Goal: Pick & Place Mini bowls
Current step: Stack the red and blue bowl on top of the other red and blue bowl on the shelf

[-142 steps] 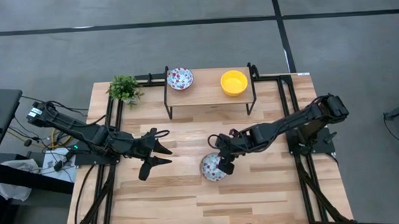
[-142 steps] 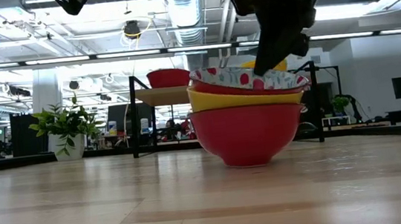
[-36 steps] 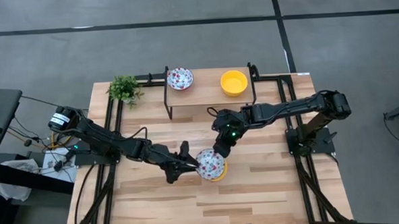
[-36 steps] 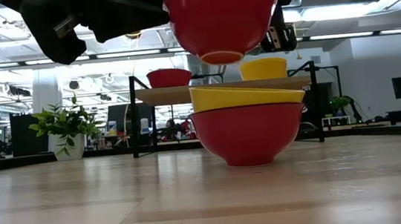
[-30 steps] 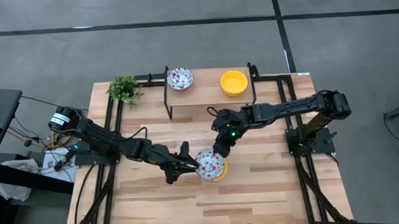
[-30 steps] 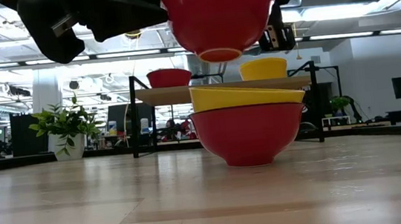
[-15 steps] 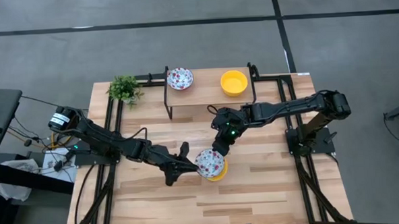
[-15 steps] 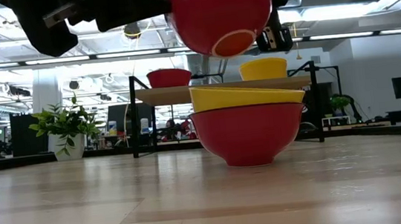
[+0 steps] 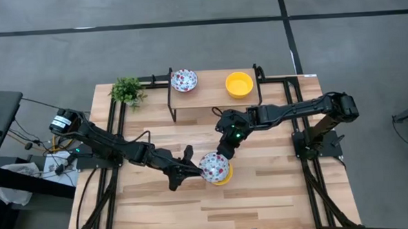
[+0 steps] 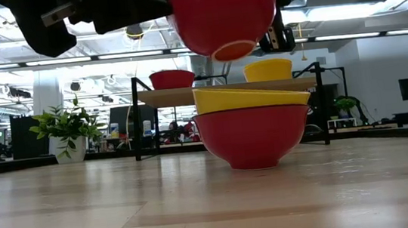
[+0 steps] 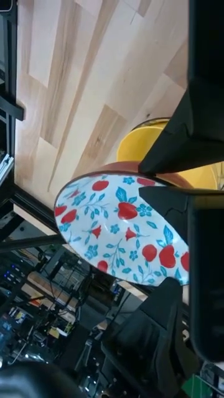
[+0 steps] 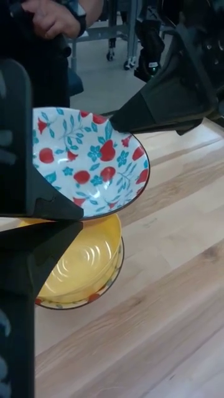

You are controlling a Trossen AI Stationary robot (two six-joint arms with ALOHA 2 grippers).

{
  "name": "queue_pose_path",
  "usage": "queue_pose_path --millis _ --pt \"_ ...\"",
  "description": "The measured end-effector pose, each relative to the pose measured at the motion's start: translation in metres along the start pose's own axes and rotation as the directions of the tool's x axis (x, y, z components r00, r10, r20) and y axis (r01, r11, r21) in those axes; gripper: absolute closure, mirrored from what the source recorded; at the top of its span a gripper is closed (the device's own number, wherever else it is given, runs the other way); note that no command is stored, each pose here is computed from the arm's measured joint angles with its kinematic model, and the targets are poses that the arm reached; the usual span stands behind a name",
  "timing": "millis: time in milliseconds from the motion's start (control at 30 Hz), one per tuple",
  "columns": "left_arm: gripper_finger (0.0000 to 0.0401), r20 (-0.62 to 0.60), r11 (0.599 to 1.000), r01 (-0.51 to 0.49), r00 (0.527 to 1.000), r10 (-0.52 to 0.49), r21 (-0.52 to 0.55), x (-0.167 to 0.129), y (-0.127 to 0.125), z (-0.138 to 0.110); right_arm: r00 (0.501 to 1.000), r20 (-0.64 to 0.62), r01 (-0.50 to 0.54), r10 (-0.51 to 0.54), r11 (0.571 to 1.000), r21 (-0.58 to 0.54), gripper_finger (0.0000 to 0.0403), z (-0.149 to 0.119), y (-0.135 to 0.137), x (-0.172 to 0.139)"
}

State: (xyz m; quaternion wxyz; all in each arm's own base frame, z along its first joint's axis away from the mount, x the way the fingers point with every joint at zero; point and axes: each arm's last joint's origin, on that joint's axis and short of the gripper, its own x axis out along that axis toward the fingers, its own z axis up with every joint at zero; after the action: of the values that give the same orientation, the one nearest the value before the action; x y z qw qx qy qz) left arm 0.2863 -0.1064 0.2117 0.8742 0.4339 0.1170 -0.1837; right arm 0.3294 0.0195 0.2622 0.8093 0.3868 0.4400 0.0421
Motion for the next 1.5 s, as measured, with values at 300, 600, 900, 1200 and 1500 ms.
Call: queue_pose_path --millis 300,600,900,1200,1500 --pt "0.0328 -0.012 0.997 0.002 1.000 -0.001 0.078 0.000 0.000 -0.001 1.000 0.000 -0.006 0.006 1.000 -0.003 0.0403 0.000 0.001 0.000" --pt "0.0324 -0.046 0.994 0.027 0.999 -0.022 0.109 0.000 -0.001 -0.007 1.000 0.006 -0.028 0.028 1.000 -0.011 0.0403 0.001 0.002 0.000" --pt "0.0324 -0.041 0.994 0.030 0.999 -0.025 0.106 0.001 0.000 -0.008 0.999 0.007 -0.045 0.045 0.999 -0.021 0.0403 0.002 0.003 0.000" --pt "0.0325 -0.040 0.987 0.105 0.994 -0.101 0.118 0.013 -0.009 -0.018 0.996 0.024 -0.091 0.092 0.995 -0.043 0.0402 0.005 0.007 0.000" --pt "0.0351 -0.035 0.987 0.086 0.996 -0.082 0.135 0.014 -0.007 -0.018 0.996 0.029 -0.080 0.081 0.996 -0.041 0.0402 0.005 0.006 0.000"
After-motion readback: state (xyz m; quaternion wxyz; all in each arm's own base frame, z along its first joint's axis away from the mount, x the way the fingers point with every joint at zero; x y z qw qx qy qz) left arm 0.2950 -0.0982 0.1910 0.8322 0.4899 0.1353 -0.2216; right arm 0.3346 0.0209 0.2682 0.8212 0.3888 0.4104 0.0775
